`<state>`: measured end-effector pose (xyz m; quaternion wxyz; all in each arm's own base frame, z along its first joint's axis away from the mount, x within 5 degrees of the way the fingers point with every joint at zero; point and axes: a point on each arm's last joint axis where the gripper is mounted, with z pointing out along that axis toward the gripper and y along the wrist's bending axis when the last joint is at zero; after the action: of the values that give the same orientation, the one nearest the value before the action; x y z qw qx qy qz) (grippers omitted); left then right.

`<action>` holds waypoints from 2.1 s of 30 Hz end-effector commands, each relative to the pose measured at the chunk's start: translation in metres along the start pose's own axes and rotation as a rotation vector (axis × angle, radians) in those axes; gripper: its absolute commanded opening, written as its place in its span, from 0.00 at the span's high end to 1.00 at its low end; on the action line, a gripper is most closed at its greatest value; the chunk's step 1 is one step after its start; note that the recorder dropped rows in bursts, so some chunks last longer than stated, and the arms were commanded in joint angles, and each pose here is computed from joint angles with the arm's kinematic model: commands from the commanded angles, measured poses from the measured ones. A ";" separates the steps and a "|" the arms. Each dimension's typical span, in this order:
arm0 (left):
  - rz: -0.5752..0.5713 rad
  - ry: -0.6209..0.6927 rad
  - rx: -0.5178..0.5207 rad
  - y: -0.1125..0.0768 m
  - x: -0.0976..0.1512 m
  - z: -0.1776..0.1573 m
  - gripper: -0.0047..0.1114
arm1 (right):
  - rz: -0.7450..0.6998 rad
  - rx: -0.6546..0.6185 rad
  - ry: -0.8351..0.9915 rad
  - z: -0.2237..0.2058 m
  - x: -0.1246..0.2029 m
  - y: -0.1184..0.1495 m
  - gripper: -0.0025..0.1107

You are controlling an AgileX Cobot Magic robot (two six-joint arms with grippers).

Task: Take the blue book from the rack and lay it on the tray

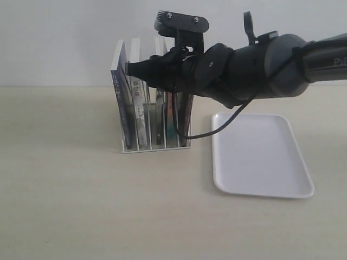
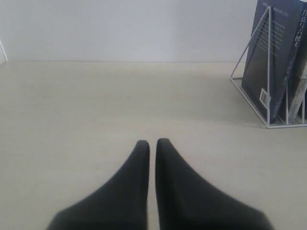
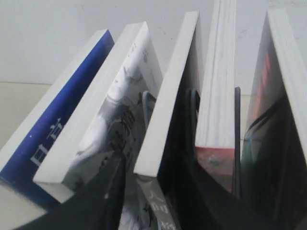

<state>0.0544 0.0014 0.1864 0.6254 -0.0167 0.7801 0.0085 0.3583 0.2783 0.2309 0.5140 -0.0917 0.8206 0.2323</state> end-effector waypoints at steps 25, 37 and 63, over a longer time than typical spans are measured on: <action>-0.001 -0.015 -0.001 0.000 0.000 0.000 0.92 | -0.055 -0.026 -0.084 -0.020 -0.028 0.008 0.98; -0.001 -0.015 -0.001 0.000 0.000 0.000 0.92 | -0.078 -0.035 -0.124 -0.031 -0.042 0.011 0.98; -0.001 -0.015 -0.001 0.000 0.000 0.000 0.92 | -0.114 -0.039 -0.093 -0.026 -0.033 0.013 0.45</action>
<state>0.0544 0.0014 0.1864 0.6254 -0.0167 0.7801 0.0085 0.3469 0.2755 0.2665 0.5493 -0.1402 0.7929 0.2236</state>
